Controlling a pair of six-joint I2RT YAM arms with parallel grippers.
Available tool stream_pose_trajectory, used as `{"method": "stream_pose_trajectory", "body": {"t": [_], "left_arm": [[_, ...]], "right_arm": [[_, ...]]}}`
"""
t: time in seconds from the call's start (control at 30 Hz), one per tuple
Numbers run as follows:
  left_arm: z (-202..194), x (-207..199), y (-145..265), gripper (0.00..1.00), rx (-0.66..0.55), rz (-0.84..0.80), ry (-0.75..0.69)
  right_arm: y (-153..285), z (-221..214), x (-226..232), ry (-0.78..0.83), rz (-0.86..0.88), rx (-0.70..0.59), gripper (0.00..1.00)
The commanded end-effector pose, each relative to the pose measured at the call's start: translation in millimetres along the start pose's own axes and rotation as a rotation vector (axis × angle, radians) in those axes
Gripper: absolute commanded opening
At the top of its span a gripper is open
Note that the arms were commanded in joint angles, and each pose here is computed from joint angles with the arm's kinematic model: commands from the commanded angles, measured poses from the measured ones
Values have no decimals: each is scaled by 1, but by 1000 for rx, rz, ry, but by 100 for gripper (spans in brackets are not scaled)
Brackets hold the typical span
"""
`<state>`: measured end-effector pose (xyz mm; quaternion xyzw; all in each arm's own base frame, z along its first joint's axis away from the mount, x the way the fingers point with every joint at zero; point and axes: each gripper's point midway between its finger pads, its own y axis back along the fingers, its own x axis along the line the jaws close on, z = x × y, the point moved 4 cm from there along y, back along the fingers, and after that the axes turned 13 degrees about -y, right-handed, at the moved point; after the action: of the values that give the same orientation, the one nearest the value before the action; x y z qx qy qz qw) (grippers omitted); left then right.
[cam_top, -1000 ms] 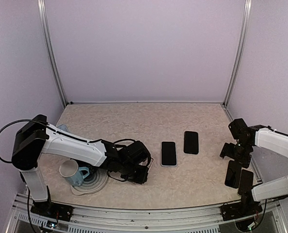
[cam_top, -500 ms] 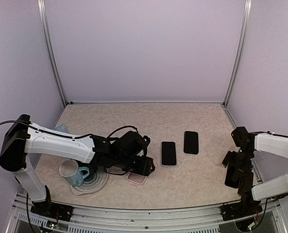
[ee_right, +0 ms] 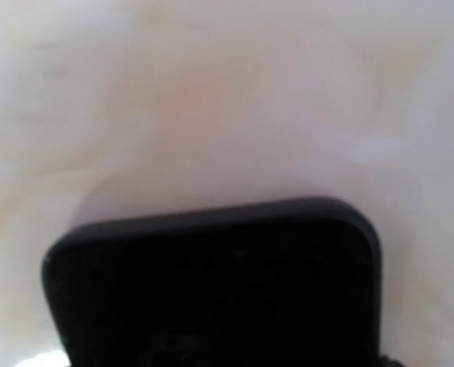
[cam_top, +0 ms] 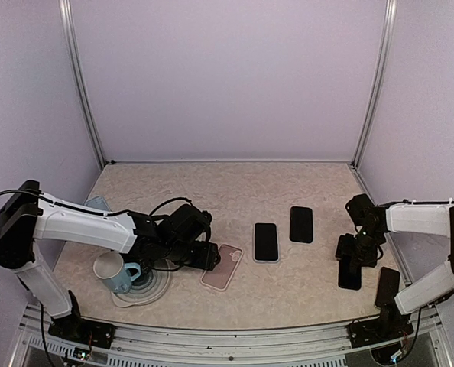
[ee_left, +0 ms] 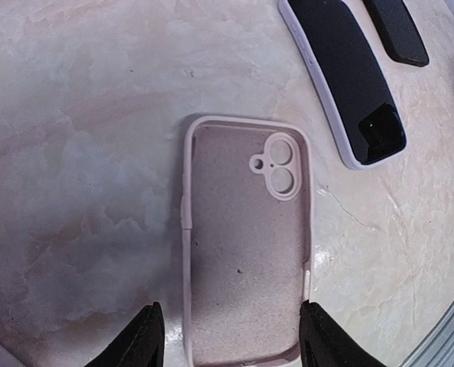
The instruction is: Put the phone into the phone case
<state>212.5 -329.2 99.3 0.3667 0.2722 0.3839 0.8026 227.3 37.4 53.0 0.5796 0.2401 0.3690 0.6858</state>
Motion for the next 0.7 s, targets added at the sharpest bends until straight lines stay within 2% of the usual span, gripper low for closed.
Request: {"method": "stream_pose_trajectory", "body": {"t": [0.0,0.2,0.27,0.37,0.53,0.67], "left_arm": [[8,8,7,60,-42,-5,16],[2,16,8,60,-29,12,20],[1,16,7,60,-24,10,9],[-2,18,3,60,3,26,-11],[-8,25,-5,56,55,86,-42],[-16,29,-15,54,110,112,-54]], "right_arm": [[-15,-31,22,111,23,149,82],[-11,-58,34,239,21,240,87],[-8,-69,35,283,28,293,95],[-4,-79,30,335,-3,333,99],[-6,-82,22,375,-47,345,96],[-12,-79,25,384,-61,331,85]]}}
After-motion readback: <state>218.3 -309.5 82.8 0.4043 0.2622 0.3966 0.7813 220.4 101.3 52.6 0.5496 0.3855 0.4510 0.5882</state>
